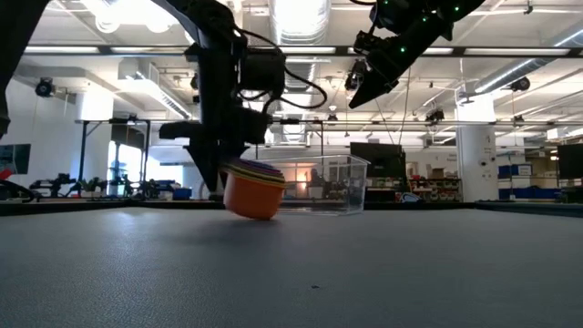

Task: Nest measuring cups in basket
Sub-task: Put the stacked measuring cups into the transparent bin

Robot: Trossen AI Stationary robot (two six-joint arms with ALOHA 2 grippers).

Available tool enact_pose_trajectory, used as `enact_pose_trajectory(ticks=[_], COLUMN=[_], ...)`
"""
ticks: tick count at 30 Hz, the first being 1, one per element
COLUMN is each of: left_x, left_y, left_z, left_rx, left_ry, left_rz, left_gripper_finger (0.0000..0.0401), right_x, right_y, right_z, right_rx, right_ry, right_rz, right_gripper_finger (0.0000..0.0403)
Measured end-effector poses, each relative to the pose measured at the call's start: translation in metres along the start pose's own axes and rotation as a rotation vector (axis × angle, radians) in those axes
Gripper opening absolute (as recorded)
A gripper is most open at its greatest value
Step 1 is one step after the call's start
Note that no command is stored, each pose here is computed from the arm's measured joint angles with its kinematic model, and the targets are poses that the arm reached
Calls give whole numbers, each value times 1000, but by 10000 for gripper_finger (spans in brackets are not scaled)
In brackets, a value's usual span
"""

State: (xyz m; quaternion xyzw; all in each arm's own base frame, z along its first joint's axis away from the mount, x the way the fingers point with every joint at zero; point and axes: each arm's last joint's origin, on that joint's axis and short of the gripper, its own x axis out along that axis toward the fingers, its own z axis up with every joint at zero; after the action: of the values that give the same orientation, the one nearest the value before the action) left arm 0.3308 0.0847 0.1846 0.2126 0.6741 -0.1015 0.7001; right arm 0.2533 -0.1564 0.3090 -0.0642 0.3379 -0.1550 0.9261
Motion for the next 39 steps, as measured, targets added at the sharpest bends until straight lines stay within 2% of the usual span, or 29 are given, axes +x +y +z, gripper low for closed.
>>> enact_pose_trajectory(ticks=[5,9,15,20,29,36,39], left_x=[-19,-22,-13,-10,17,22,18], left_y=[0,-1,0,0,-9,-12,-12], left_z=[-4,-5,-2,3,-3,-6,-7], left_rx=[-14,-17,-34,-41,-37,-56,-60], left_ry=[-46,-46,-46,-142,-149,-144,-122], left_rz=[36,36,14,-23,-17,-32,-50], left_gripper_finger=[116,115,114,114,113,112,142], right_x=[0,0,0,0,0,0,0], right_y=[0,0,0,0,0,0,0], right_z=[0,0,0,0,0,0,0], right_rx=[0,0,0,0,-1,-1,-1], right_ry=[0,0,0,0,1,0,-3], right_rz=[0,0,0,1,0,-1,-3], right_gripper_finger=[9,9,9,9,9,9,9])
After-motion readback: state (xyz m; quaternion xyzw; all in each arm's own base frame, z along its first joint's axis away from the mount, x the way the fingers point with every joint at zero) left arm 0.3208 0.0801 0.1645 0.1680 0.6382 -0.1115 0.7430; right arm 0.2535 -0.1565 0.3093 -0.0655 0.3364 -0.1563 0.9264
